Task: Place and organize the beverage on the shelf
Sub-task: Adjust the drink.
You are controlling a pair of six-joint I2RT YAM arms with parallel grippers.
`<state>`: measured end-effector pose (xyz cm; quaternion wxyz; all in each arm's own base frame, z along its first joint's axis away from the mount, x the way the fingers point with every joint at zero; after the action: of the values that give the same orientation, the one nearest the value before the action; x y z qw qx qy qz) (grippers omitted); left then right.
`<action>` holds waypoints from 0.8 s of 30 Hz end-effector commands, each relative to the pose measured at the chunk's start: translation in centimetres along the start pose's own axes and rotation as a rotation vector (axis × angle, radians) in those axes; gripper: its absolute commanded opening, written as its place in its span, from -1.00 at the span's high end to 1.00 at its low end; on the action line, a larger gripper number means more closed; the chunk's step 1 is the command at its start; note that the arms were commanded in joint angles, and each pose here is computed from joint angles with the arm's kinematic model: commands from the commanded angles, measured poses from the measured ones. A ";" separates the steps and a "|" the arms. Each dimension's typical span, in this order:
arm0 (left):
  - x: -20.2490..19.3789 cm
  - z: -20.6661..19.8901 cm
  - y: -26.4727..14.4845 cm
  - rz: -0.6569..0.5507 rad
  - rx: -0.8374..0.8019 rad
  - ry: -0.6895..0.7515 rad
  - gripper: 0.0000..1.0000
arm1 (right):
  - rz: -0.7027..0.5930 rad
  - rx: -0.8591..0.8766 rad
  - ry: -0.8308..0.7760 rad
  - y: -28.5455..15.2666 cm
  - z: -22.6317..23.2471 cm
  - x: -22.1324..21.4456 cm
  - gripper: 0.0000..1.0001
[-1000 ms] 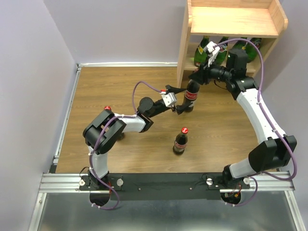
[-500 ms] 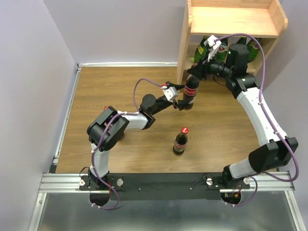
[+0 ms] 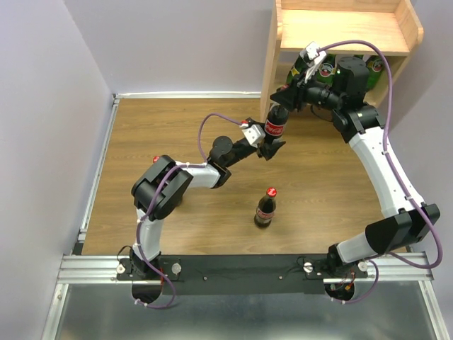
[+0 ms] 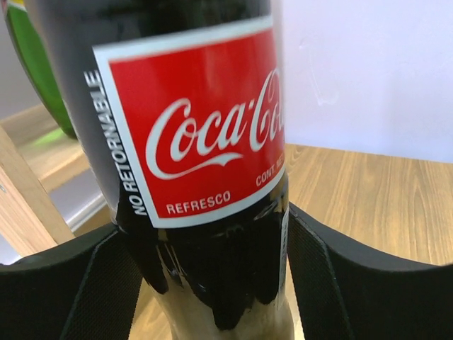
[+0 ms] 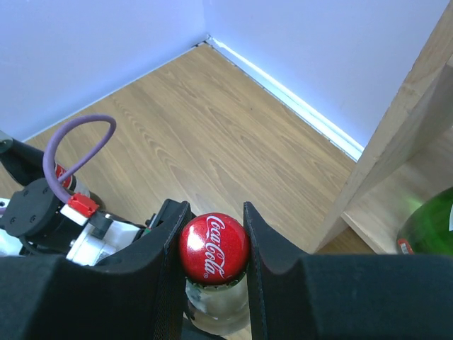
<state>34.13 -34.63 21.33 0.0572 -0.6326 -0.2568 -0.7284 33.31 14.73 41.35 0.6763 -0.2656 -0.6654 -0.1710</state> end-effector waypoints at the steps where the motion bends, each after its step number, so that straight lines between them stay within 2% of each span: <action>1: -0.3 0.2 0.4 -0.005 0.005 -0.011 -0.55 | -0.215 0.010 -0.127 -1.1 0.8 6.0 0.99; 11: 1.3 0.2 0.9 -0.070 -0.019 0.005 -0.34 | -0.203 0.021 -0.114 -0.9 0.9 5.3 0.99; 13: 1.4 0.1 1.0 -0.076 -0.027 0.005 -0.16 | -0.200 0.025 -0.107 -0.8 0.9 5.1 0.99; 14: 1.5 0.1 1.2 -0.080 -0.035 0.007 0.05 | -0.203 0.026 -0.108 -0.9 1.0 5.2 0.99; 15: 1.5 0.2 1.2 -0.081 -0.039 0.005 0.50 | -0.201 0.028 -0.104 -0.9 1.1 5.1 0.99; 17: 1.7 0.2 1.2 -0.096 -0.042 0.010 0.96 | -0.202 0.038 -0.102 -1.0 1.2 5.1 0.99; 21: 3.0 0.2 0.8 -0.149 -0.038 0.020 1.00 | -0.190 0.072 -0.095 -0.8 1.5 4.4 0.97; 24: 4.7 -0.1 0.3 -0.202 -0.036 0.042 1.00 | -0.173 0.096 -0.093 -0.8 1.7 3.5 0.57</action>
<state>34.57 -34.64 21.44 0.0495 -0.6426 -0.2659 -0.7169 33.43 14.98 41.74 0.6741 -0.2521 -0.6715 -0.1763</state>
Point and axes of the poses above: each gripper's point midway between its finger pads, its own y axis out along the fingers, its own z axis along the line the jaws close on, x = y × z, the point moved 9 cm from there along -y, back along the fingers, and after that the axes turned 4 degrees about -y, right-handed, at the moved point
